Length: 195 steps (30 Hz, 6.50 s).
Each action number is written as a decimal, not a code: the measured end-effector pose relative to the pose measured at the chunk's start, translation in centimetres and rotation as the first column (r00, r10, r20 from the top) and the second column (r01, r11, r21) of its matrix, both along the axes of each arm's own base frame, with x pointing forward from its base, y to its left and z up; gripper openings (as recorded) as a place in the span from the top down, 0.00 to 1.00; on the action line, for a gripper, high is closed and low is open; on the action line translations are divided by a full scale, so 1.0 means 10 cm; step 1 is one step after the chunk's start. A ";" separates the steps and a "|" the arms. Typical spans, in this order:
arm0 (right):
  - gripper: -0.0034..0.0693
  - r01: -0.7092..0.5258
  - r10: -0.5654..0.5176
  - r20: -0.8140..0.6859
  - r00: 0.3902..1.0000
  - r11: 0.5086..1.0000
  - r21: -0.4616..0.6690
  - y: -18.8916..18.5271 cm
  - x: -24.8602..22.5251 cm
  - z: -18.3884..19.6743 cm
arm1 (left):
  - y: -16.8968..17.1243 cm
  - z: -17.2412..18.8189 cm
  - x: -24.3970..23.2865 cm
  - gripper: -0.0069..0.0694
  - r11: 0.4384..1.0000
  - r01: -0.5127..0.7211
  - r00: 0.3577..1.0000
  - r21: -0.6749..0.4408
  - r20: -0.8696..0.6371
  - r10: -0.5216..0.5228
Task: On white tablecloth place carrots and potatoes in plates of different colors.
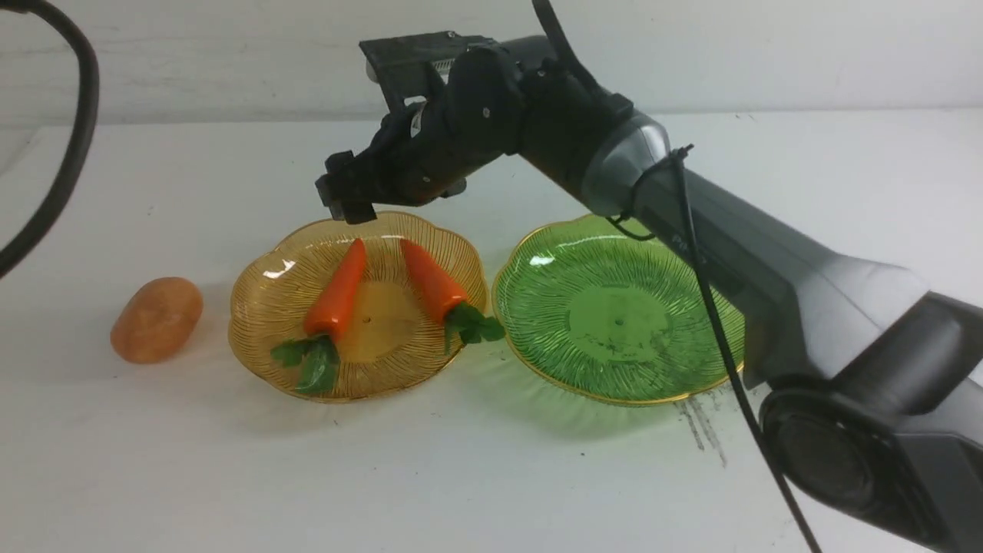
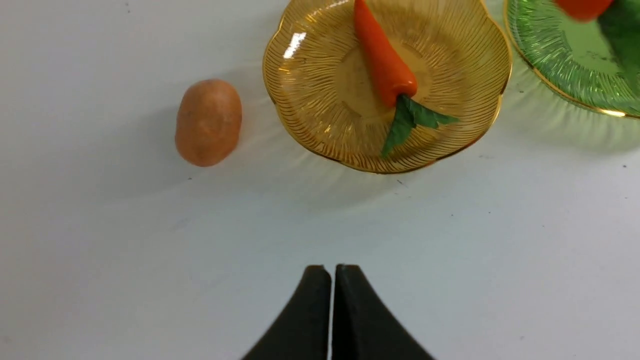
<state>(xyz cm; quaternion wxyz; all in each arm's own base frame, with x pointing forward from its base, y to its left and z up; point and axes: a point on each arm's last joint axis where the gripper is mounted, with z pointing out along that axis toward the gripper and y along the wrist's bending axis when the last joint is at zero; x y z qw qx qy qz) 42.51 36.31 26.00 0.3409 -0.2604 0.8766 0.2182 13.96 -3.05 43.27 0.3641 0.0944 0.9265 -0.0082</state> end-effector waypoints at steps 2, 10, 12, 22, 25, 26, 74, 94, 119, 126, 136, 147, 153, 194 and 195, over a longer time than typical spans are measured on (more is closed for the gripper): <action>0.14 0.001 -0.003 -0.017 1.000 0.995 -0.097 -0.14 -0.06 0.16 | 0.03 0.00 0.01 0.91 0.999 -0.041 0.999 0.008 0.007 0.041; 0.87 0.197 -0.168 0.140 0.976 0.954 -0.226 -1.34 -0.42 1.47 | 0.13 -0.22 0.52 0.88 0.966 -0.229 0.967 0.121 -0.088 0.240; 0.92 0.209 -0.186 0.110 0.976 0.944 -0.256 -1.52 -0.50 1.46 | 0.15 -0.33 0.68 0.88 0.966 -0.228 0.958 0.119 -0.149 0.245; 0.97 0.299 -0.337 -0.033 0.941 0.871 -0.389 -2.56 -1.02 1.22 | 0.52 -0.84 1.46 0.88 0.973 -0.214 0.930 -0.081 -0.323 0.178; 0.97 0.339 -0.397 -0.079 0.914 0.859 -0.383 -2.87 -1.28 1.14 | 0.60 -1.02 1.76 0.88 0.986 -0.114 0.945 -0.124 -0.319 0.069; 0.97 0.340 -0.398 -0.092 0.913 0.865 -0.369 -2.93 -1.38 1.11 | 0.61 -1.06 1.82 0.88 0.990 -0.075 0.948 -0.118 -0.317 0.034; 0.97 0.299 -0.327 -0.069 0.942 0.917 -0.263 -2.96 -1.76 1.00 | 0.56 -1.43 2.73 0.34 0.989 -0.128 0.976 -0.079 -0.188 0.111; 0.97 0.446 -0.459 0.029 0.888 0.842 -0.303 -3.09 -1.69 1.03 | -2.53 -2.01 2.53 0.20 0.856 0.462 0.881 -0.234 0.008 -0.473; 0.31 0.643 -0.670 -0.248 0.699 0.742 -0.192 -3.67 -0.63 -0.17 | -1.70 -0.09 1.63 0.91 0.879 0.474 0.879 0.048 0.018 -0.476; 0.02 0.680 -0.719 -0.340 0.607 0.691 -0.247 -3.70 -0.46 -0.69 | -1.56 -0.04 1.45 0.91 0.886 0.461 0.887 0.055 0.011 -0.462; 0.11 0.682 -0.713 -0.414 0.566 0.687 -0.249 -3.67 -0.34 -0.90 | -1.54 -0.07 1.41 0.91 0.889 0.455 0.890 0.051 -0.011 -0.455; 0.23 0.622 -0.641 -0.396 0.657 0.758 -0.195 -3.59 -0.26 -0.27 | -1.53 -0.06 1.40 0.91 0.891 0.451 0.892 0.047 -0.011 -0.451; 0.23 0.538 -0.516 -0.291 0.806 0.843 -0.004 -3.04 -0.21 0.17 | -1.53 -0.06 1.40 0.91 0.891 0.451 0.892 0.047 -0.011 -0.451; 0.97 0.443 -0.538 0.578 0.614 0.841 0.312 -3.52 -3.54 1.83 | 0.03 0.11 -0.83 0.91 0.936 0.305 0.900 -0.177 0.374 -0.223; 0.97 0.400 -0.549 0.623 0.557 0.835 0.378 -3.57 -3.76 1.69 | 0.08 0.01 -0.90 0.91 0.932 0.307 0.895 -0.193 0.393 -0.213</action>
